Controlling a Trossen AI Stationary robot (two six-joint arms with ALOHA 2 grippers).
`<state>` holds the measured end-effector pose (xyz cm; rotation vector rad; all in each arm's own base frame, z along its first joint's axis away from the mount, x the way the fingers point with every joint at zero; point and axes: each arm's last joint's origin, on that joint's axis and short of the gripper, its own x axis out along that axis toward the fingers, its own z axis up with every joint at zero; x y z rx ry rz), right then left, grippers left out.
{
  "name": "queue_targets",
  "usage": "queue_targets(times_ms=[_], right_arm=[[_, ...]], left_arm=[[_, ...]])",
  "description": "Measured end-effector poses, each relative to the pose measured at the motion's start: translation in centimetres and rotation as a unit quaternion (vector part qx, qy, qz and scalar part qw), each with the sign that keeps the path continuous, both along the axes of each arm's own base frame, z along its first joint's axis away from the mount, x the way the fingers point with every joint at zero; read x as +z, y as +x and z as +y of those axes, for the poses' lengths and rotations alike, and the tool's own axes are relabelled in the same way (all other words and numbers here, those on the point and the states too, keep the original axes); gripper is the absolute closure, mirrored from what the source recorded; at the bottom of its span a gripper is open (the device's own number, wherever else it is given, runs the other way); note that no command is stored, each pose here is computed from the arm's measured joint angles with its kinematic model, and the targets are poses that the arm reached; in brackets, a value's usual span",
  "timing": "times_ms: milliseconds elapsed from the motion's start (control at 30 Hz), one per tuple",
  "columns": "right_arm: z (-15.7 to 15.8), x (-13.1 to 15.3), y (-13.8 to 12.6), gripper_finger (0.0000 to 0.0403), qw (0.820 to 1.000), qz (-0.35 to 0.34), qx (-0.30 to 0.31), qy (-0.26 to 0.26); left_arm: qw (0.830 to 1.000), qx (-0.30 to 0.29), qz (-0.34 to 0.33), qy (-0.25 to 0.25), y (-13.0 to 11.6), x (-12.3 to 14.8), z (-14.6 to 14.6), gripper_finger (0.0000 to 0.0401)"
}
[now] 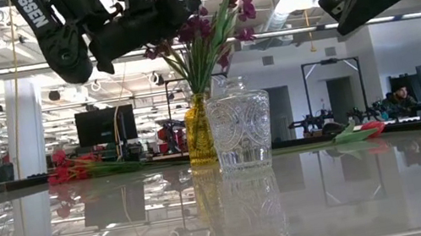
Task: Sort flowers into vase by color
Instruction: Put the purple flower into the yellow vase
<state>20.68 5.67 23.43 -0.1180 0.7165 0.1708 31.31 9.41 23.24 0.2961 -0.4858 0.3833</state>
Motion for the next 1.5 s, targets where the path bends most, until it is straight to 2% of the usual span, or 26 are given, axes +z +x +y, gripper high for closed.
queue_targets(times_ms=[233, 767, 1100, 1500], right_arm=[[0.1, 0.0, 0.0, 0.0376, 1.000, 0.003, 0.006, 0.010], [0.1, 0.0, 0.0, 0.0376, 1.000, 0.002, 0.006, 0.010], [0.1, 0.1, 0.1, 0.0376, 1.000, -0.003, 0.005, 0.012], [0.1, 0.2, 0.1, 0.0376, 1.000, -0.007, -0.003, 0.023]], left_arm=[[1.000, 0.000, 0.007, 0.000, 0.0, -0.2, 0.0, 0.0401], [0.998, 0.004, 0.054, -0.027, -1.7, -3.1, -0.5, 0.0401], [0.992, -0.013, 0.091, -0.081, -2.5, -5.0, -0.7, 0.0401], [0.978, -0.023, 0.148, -0.143, -2.3, -6.5, -0.6, 0.0401]])
